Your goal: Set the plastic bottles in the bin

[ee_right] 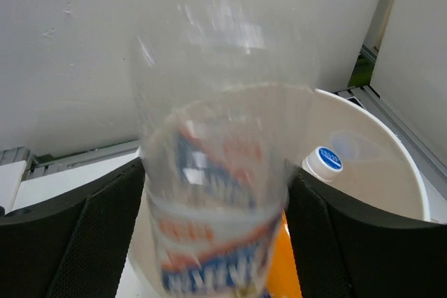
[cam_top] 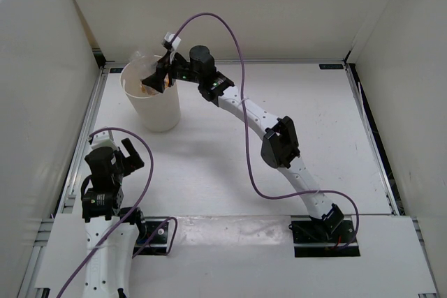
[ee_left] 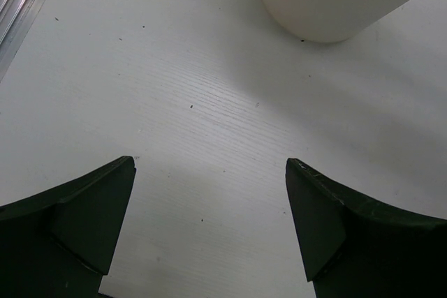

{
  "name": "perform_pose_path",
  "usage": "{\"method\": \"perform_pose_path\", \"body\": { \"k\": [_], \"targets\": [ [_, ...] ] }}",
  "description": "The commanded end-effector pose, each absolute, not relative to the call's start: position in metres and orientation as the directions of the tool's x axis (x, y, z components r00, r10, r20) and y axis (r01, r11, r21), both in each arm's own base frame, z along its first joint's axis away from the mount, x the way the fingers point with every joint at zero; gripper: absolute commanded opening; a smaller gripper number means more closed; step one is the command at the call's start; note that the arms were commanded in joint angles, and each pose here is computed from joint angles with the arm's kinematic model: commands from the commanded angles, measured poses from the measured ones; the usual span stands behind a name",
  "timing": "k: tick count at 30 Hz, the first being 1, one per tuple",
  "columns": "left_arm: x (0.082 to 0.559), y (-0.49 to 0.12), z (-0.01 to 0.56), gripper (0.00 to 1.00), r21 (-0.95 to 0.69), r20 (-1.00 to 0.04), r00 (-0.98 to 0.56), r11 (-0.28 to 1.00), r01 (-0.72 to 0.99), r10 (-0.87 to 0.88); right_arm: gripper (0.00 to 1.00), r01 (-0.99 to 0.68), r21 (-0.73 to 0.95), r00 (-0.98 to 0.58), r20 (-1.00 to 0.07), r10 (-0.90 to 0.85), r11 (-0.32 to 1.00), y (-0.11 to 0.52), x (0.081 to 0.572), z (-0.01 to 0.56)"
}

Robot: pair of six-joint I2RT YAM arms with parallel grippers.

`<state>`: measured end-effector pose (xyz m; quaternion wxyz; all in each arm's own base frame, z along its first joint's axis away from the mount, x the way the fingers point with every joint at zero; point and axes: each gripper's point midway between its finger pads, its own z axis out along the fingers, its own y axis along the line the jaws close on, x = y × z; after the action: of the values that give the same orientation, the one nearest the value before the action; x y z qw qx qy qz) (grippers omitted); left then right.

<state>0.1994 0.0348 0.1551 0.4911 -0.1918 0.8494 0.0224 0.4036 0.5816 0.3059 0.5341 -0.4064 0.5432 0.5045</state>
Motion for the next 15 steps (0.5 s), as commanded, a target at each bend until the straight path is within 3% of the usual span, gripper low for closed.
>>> {"method": "perform_pose_path", "body": {
  "k": [1, 2, 9, 15],
  "targets": [
    [0.198, 0.035, 0.156, 0.99, -0.153, -0.844, -0.44, 0.923, -0.353, -0.308, 0.82, -0.977, 0.057, -0.019, -0.983, 0.185, 0.207, 0.577, 0.408, 0.348],
    [0.198, 0.035, 0.154, 0.99, -0.15, -0.841, -0.446, 0.923, -0.353, -0.307, 0.9, -0.976, 0.049, -0.007, -0.981, 0.194, 0.213, 0.577, 0.41, 0.351],
    [0.198, 0.035, 0.155, 0.99, -0.152, -0.842, -0.442, 0.922, -0.355, -0.309, 0.9, -0.964, 0.016, 0.045, -0.974, 0.221, 0.266, 0.57, 0.421, 0.364],
    [0.197, 0.038, 0.156, 0.99, -0.152, -0.845, -0.431, 0.916, -0.371, -0.315, 0.9, -0.88, 0.001, 0.151, -0.947, 0.283, 0.475, 0.545, 0.458, 0.396]
  ]
}}
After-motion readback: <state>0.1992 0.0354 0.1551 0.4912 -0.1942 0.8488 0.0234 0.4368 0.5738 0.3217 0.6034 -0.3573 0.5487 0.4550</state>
